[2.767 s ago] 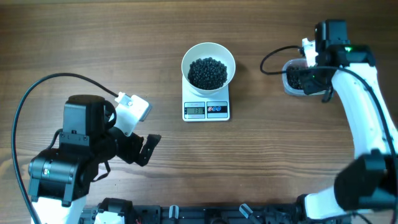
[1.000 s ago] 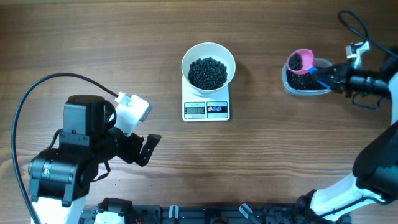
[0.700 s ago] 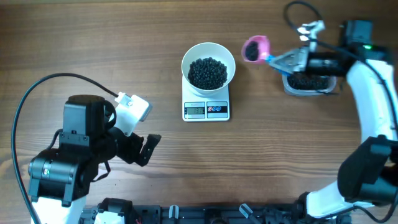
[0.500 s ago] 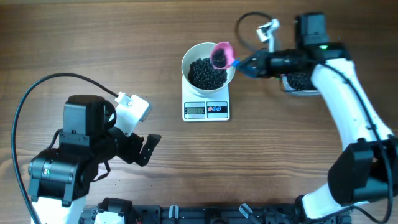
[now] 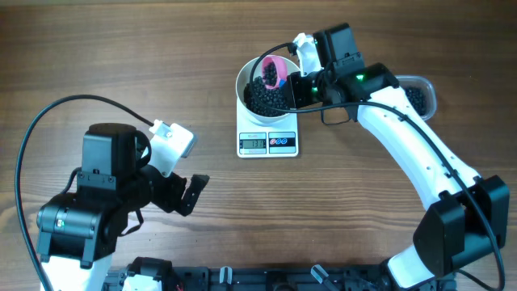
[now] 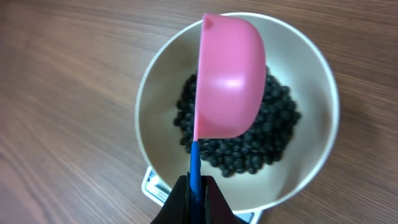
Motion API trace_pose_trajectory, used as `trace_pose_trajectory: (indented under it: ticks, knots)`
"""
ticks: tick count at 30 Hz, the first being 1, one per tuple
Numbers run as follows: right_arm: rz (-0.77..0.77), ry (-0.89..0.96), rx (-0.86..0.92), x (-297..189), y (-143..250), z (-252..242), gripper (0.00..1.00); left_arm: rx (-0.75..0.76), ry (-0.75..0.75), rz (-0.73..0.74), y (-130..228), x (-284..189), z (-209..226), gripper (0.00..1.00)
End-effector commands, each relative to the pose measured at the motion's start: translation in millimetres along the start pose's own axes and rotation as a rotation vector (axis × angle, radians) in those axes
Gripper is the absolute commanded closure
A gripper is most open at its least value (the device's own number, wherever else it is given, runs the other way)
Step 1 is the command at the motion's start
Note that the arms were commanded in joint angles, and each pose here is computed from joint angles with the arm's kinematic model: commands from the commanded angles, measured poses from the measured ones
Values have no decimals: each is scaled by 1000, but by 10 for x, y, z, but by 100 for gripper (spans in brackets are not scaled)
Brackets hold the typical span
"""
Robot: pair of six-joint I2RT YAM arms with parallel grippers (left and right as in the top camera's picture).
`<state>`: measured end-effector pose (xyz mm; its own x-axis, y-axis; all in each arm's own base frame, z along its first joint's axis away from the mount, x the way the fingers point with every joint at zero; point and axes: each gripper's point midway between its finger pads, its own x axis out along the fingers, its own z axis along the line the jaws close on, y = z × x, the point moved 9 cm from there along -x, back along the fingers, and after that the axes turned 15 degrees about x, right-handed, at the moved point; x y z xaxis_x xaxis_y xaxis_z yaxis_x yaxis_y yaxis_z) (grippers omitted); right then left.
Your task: Scoop item into bowl and weigh 150g on scale
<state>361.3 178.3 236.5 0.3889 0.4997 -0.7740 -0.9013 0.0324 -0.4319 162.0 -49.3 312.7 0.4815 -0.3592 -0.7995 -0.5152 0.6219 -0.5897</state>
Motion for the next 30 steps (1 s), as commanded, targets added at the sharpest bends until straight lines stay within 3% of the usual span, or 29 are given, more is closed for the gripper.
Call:
trace_pose_trajectory:
  ticks: [1, 12, 14, 16, 18, 20, 22, 23, 24, 26, 27, 28, 30]
  knots:
    - [-85, 40, 2, -141, -104, 32, 96, 20, -17, -13, -25, -42, 19, 0]
    - [-64, 59, 91, -155, -37, 56, 96, 20, -17, -13, -25, -42, 19, 0]
    - [-34, 84, -2, -159, 21, 60, 96, 19, -17, -13, -25, -42, 19, 0]
    - [-63, 93, 67, -169, -9, 58, 96, 20, -16, -13, -25, -42, 19, 0]
    - [-42, 114, -17, -174, 22, 41, 96, 20, -17, -13, -25, -42, 19, 0]
    - [-82, 146, 65, -200, -11, 22, 96, 20, -17, -13, -25, -42, 19, 0]
    - [-40, 104, -28, -176, 31, 69, 96, 20, -17, -13, -25, -42, 19, 0]
    - [-66, 195, 5, -213, 31, -3, 96, 20, -17, -13, -25, -42, 19, 0]
    - [-88, 187, 76, -210, 7, 5, 96, 20, -17, -13, -25, -42, 19, 0]
    - [-46, 104, -27, -180, 32, 86, 96, 20, -17, -13, -25, -42, 19, 0]
    - [-53, 168, -30, -201, 43, 34, 96, 20, -17, -13, -25, -42, 19, 0]
    - [-79, 177, 58, -206, 20, 28, 96, 19, -17, -13, -25, -42, 19, 0]
    - [-26, 93, -34, -167, 58, 95, 96, 20, -16, -13, -25, -42, 19, 0]
